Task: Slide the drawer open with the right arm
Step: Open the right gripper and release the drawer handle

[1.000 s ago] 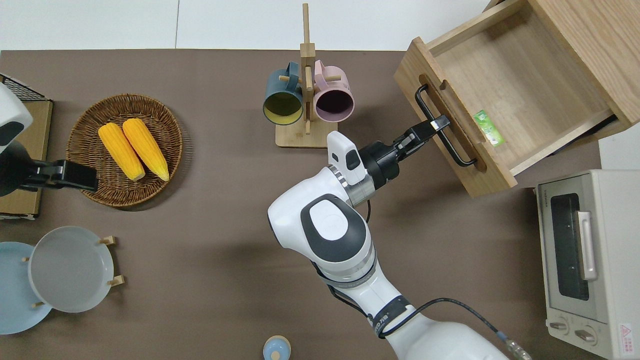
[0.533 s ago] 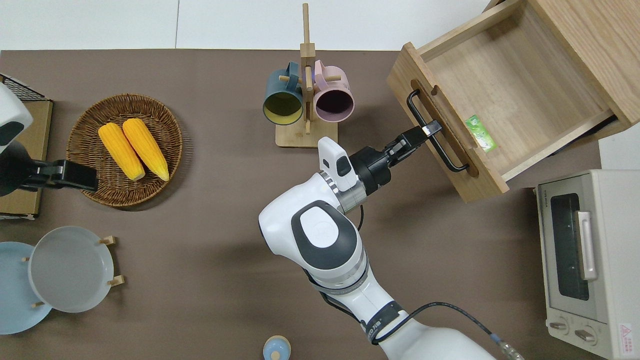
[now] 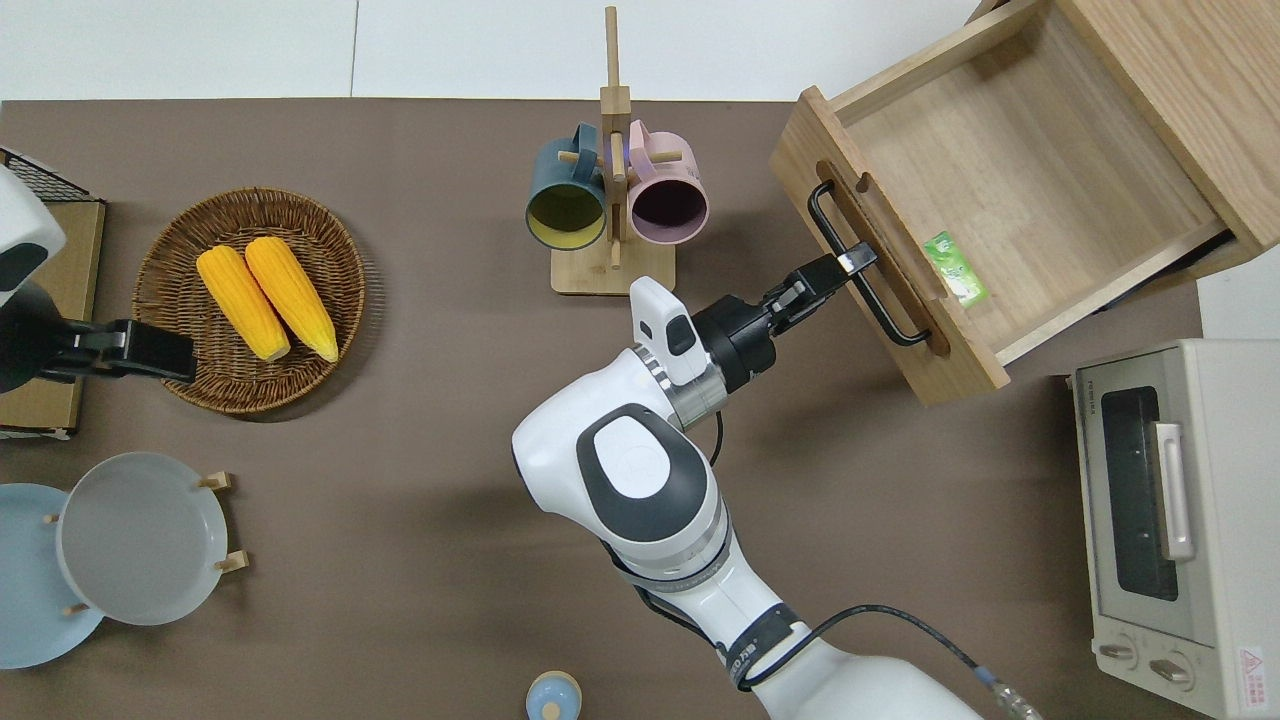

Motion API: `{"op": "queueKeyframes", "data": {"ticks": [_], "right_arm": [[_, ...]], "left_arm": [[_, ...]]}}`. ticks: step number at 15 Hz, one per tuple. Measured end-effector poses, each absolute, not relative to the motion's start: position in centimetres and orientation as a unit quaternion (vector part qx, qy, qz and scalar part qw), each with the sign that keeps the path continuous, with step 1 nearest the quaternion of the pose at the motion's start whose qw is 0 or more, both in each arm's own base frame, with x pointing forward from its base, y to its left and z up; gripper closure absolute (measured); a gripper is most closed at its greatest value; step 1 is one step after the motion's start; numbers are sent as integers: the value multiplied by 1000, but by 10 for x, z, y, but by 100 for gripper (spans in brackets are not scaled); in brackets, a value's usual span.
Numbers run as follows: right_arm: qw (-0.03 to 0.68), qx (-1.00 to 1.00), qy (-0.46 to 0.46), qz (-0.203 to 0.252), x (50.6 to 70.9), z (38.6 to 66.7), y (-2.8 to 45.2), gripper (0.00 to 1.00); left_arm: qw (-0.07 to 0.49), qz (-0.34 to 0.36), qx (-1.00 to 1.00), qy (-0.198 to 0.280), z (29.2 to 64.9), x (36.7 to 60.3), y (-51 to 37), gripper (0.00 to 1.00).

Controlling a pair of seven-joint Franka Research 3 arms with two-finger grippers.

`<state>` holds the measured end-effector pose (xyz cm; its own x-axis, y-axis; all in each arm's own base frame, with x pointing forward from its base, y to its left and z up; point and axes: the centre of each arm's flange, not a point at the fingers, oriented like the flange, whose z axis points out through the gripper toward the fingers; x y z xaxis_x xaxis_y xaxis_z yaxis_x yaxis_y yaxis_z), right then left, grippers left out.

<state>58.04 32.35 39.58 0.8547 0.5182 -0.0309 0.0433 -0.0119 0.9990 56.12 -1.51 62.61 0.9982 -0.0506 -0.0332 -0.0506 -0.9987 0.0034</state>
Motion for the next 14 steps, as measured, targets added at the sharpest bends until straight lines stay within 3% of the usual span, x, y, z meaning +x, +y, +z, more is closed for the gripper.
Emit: {"op": "queueKeyframes", "data": {"ticks": [9,12,14], "right_arm": [[675,687,204,177,577,395,329,81],[675,686,202,182,578,401,332,59],[674,687,198,187,580,408,333,38]], "left_arm": [[1,-17,1000,-25,626,561,-15,0],[1,-17,1000,-25,626,561,-15,0],[1,-17,1000,-25,626,561,-15,0]]}}
